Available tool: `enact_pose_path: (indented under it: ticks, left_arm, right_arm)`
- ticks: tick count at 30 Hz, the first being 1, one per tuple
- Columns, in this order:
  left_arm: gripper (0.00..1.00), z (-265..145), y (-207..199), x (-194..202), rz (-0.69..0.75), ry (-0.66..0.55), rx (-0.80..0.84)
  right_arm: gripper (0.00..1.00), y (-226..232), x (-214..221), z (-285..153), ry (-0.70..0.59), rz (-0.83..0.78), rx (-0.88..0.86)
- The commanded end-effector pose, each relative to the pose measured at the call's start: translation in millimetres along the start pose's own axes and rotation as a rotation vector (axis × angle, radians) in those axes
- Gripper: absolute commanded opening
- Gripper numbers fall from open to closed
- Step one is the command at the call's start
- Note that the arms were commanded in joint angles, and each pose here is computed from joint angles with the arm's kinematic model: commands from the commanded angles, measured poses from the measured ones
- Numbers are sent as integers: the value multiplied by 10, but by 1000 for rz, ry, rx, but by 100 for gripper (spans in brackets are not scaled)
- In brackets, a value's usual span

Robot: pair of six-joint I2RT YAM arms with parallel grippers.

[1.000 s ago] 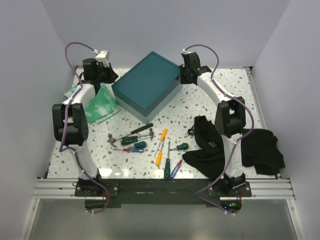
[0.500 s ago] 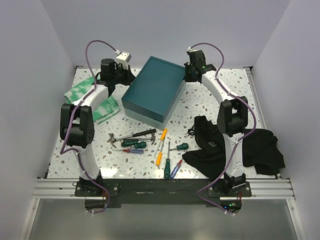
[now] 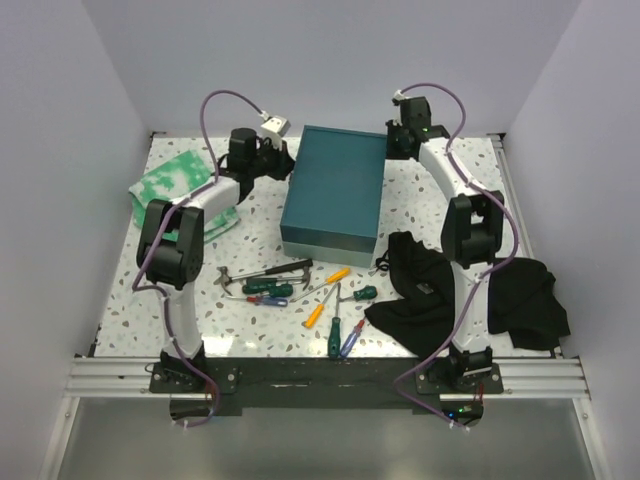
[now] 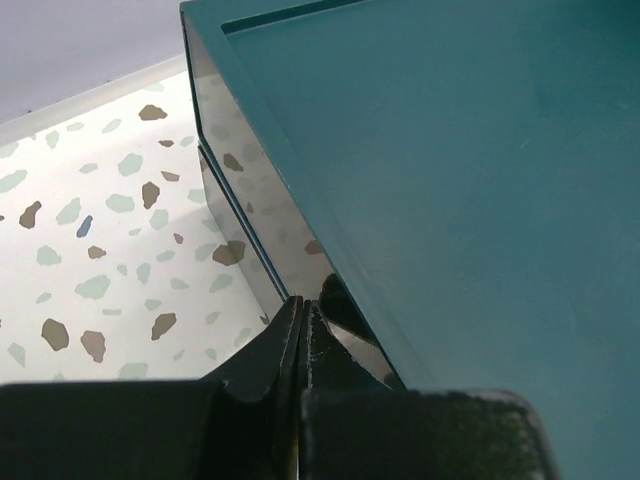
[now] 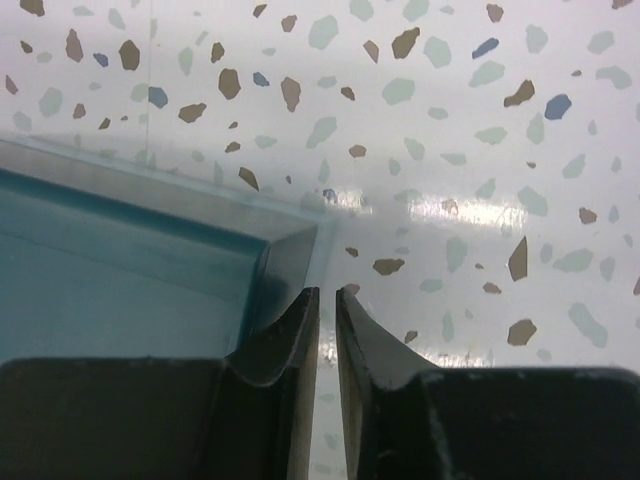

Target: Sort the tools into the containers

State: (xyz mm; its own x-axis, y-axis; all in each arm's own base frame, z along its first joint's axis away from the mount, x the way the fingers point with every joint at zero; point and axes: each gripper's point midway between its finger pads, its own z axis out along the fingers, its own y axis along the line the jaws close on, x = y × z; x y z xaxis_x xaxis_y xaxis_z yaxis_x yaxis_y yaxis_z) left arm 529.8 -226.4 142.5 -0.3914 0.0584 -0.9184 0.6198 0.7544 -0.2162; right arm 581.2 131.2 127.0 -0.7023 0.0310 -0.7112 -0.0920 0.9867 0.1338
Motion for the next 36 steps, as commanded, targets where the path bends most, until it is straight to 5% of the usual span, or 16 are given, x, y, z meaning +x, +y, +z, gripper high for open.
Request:
enact_pose_path:
  ticks: [1, 17, 24, 29, 36]
  left_arm:
    - [0, 255, -1014, 74, 5, -3, 290]
    - [5, 248, -422, -419, -41, -112, -34]
    - [0, -646, 502, -610, -158, -121, -320]
    - [0, -1226, 56, -483, 229, -81, -130]
    - [0, -1566, -434, 438, 436, 101, 136]
  right_arm:
    - [29, 823, -138, 107, -30, -40, -388]
    - [39, 1124, -844, 349, -283, 4, -395]
    - [42, 532, -1034, 192, -315, 7, -213]
    - [46, 95, -1029, -36, -285, -5, -119]
    - [55, -109, -887, -663, -241, -95, -64]
